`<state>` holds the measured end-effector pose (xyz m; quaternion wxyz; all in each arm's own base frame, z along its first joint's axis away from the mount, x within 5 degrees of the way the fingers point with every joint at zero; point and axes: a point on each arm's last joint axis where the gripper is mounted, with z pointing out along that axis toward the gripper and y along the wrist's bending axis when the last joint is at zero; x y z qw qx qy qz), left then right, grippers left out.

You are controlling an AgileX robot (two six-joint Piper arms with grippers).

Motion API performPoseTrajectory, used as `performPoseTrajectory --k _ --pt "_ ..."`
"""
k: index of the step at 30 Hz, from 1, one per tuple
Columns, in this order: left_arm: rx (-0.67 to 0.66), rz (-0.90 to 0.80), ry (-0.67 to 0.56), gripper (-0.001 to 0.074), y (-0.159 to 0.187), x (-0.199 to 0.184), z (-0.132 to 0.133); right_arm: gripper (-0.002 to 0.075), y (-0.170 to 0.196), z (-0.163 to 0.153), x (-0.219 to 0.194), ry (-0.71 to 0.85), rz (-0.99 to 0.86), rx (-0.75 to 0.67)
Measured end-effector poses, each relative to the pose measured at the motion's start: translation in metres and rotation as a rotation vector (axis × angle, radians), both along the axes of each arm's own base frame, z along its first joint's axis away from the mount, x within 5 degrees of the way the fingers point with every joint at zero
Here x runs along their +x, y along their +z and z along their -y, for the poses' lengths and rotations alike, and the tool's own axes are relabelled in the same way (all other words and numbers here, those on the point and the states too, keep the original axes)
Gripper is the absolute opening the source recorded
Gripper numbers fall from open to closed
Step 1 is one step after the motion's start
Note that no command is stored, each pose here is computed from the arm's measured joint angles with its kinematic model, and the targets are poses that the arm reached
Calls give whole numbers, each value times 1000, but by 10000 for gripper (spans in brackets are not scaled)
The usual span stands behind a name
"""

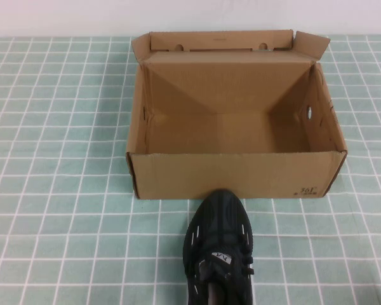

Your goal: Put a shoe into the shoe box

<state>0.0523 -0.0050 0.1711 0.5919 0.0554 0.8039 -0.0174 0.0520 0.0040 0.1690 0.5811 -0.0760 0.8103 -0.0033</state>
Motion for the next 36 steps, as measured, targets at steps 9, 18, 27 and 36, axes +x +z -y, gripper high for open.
performPoseTrajectory --k 9,18,27,36 --pt "0 0 0 -3 0 0 0 -8 0 0 0 0 0 0" --pt "0 0 0 -3 0 0 0 -8 0 0 0 0 0 0" --pt "0 0 0 -3 0 0 0 -8 0 0 0 -1 1 -8" --pt "11 1 1 -3 0 0 0 -8 0 3 0 -5 8 -74"
